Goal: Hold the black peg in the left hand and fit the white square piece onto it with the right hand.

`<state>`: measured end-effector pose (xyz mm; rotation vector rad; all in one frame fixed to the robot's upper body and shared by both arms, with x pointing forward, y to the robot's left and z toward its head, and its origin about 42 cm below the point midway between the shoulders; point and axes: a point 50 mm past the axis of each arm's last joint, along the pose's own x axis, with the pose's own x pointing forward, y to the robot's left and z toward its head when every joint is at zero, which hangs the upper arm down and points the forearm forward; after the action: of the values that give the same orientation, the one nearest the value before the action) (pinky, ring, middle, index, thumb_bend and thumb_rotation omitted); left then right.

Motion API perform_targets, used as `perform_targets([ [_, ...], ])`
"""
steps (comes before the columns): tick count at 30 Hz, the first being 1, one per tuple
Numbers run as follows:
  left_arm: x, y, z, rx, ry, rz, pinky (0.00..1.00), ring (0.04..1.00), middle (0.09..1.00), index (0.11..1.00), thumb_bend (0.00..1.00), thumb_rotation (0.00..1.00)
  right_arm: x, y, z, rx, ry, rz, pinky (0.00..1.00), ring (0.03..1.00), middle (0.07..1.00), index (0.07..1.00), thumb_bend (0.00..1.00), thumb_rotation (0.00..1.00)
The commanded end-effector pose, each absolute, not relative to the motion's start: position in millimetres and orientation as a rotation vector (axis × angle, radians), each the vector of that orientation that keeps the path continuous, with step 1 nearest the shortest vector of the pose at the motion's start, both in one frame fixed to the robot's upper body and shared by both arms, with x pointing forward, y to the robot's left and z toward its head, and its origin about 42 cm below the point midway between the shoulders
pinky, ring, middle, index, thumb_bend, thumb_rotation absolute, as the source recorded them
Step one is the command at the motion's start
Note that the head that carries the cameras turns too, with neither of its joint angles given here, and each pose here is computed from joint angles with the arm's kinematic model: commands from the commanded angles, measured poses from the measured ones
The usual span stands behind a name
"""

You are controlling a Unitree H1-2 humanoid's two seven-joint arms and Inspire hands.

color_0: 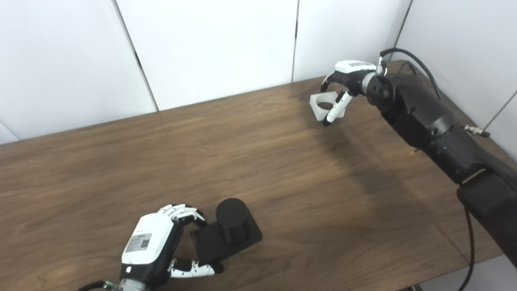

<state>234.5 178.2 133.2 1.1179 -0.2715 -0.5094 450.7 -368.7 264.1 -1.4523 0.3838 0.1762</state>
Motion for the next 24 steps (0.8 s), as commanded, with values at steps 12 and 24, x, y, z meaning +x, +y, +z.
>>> perform_targets([
  [12,232.4,176.6,130.9,1.151,-0.256,-0.544,0.88,0.823,0.748,0.488,0.51,0.04,460.8,-367.8,297.0,-1.477,0.315,0.111,0.97,1.0,0.927,0.836,1.0,0.35],
  [24,232.5,175.9,130.0,1.155,-0.252,-0.547,0.88,0.826,0.749,0.488,0.51,0.04,462.4,-363.3,292.0,-1.472,0.32,0.116,0.94,0.998,0.919,0.852,1.0,0.32],
])
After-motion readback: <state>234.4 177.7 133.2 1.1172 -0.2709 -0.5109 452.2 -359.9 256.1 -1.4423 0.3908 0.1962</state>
